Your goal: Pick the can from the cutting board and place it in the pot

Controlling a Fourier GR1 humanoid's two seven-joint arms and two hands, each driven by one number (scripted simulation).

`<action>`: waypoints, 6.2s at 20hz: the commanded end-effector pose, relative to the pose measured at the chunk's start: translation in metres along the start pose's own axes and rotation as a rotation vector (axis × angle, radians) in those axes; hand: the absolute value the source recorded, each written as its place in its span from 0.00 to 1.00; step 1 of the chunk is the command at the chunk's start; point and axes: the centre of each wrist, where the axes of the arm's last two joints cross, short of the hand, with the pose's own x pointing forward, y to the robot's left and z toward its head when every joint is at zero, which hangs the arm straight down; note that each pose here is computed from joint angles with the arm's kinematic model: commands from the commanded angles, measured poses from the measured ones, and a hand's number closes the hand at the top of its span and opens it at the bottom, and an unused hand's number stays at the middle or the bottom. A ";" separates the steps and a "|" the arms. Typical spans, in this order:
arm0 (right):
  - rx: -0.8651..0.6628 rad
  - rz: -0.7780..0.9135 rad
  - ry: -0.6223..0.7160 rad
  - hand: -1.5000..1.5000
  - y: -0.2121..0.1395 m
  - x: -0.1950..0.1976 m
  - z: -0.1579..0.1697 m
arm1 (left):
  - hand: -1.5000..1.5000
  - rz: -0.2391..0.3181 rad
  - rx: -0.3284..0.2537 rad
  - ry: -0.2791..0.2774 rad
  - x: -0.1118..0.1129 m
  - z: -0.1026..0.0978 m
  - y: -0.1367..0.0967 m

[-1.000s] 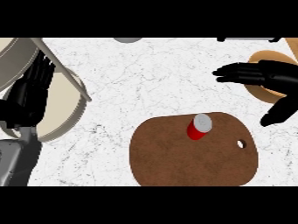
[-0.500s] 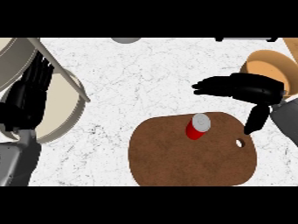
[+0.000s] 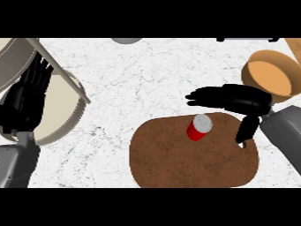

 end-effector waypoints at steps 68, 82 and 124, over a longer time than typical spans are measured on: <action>-1.136 0.262 0.854 1.00 -0.044 0.178 -0.010 | 0.50 0.008 0.001 0.016 0.000 -0.001 -0.014; -1.113 0.201 1.067 1.00 -0.077 0.046 0.128 | 0.50 0.000 -0.001 0.003 0.006 -0.011 -0.002; -1.306 -0.461 0.767 0.00 -0.062 -0.091 0.200 | 0.50 0.005 -0.029 -0.001 0.006 -0.015 0.003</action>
